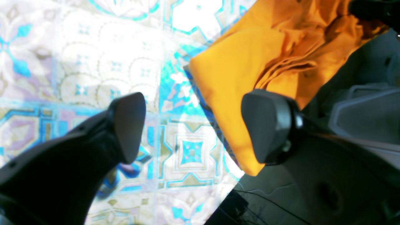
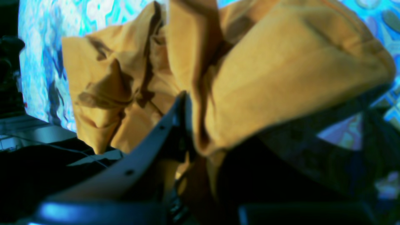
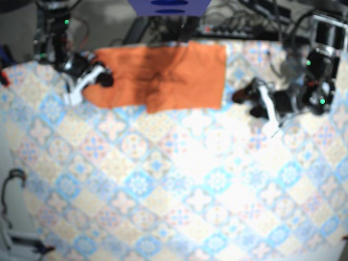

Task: Fold the T-shirt properly
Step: 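Grasp the strip's other end with the right gripper, then lift the strip end with the right gripper and fold it toward the left gripper, then lower the folded end onto the shirt with the right gripper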

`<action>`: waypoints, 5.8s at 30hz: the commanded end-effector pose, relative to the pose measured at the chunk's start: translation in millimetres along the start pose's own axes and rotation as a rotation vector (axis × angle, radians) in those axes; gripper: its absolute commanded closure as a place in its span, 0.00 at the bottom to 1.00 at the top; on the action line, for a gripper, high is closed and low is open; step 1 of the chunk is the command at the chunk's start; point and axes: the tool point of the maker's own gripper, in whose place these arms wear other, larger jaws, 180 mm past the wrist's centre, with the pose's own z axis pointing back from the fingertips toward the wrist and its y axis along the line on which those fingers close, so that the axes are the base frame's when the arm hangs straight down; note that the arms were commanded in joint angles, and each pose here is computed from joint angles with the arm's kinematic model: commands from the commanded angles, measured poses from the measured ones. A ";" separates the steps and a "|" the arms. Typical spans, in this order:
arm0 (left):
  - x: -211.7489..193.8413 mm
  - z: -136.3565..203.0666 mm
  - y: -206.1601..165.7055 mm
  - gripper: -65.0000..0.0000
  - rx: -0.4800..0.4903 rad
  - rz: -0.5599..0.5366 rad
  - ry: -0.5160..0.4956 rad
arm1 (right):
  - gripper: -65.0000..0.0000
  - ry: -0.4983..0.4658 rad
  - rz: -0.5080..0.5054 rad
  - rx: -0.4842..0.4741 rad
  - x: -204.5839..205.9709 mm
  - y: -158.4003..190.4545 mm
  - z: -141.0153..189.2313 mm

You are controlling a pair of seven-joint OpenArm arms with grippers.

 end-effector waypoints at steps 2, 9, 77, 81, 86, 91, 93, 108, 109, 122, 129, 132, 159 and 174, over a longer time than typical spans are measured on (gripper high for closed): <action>9.0 14.0 6.7 0.23 0.022 -0.004 -0.044 | 0.97 -0.030 0.043 0.051 12.2 23.5 0.5; -2.3 23.6 11.7 0.23 0.036 -0.007 -0.032 | 0.97 -0.010 0.097 0.122 10.9 68.2 -6.4; -22.3 35.2 31.7 0.23 0.131 -0.038 0.052 | 0.99 0.187 0.403 0.043 0.4 170.2 -64.0; -21.6 35.3 31.9 0.23 0.131 -0.039 0.051 | 0.99 0.216 0.421 0.035 -0.2 170.4 -62.5; -21.6 35.3 31.9 0.23 0.131 -0.039 0.051 | 0.99 0.246 0.515 0.026 -4.4 178.8 -63.4; -22.7 36.3 34.3 0.23 0.143 -0.044 0.059 | 0.99 0.283 0.536 0.024 -7.8 179.7 -62.5; -24.1 36.6 35.8 0.23 0.151 -0.049 0.067 | 0.99 0.287 0.555 0.031 -7.7 183.5 -62.7; -28.4 37.8 39.9 0.23 0.172 -0.059 0.089 | 0.99 0.333 0.582 0.181 -8.6 222.1 -61.1; -28.0 37.6 39.8 0.23 0.172 -0.060 0.089 | 0.99 0.332 0.580 0.180 -8.3 221.6 -61.0; -33.7 39.7 47.7 0.23 0.213 -0.083 0.126 | 0.98 0.321 0.574 0.180 -6.1 221.5 -61.5; -33.2 39.9 48.1 0.23 0.214 -0.085 0.126 | 0.98 0.324 0.578 0.182 -7.4 222.2 -61.5; -33.2 39.9 48.1 0.23 0.214 -0.085 0.126 | 0.91 0.326 0.579 0.181 -8.0 222.0 -61.7; -35.8 41.0 51.3 0.23 0.231 -0.095 0.143 | 0.65 0.324 0.608 0.197 -8.1 224.2 -61.4; -36.8 42.3 52.8 0.23 0.237 -0.099 0.151 | 0.54 0.330 0.610 0.196 -9.0 223.7 -60.8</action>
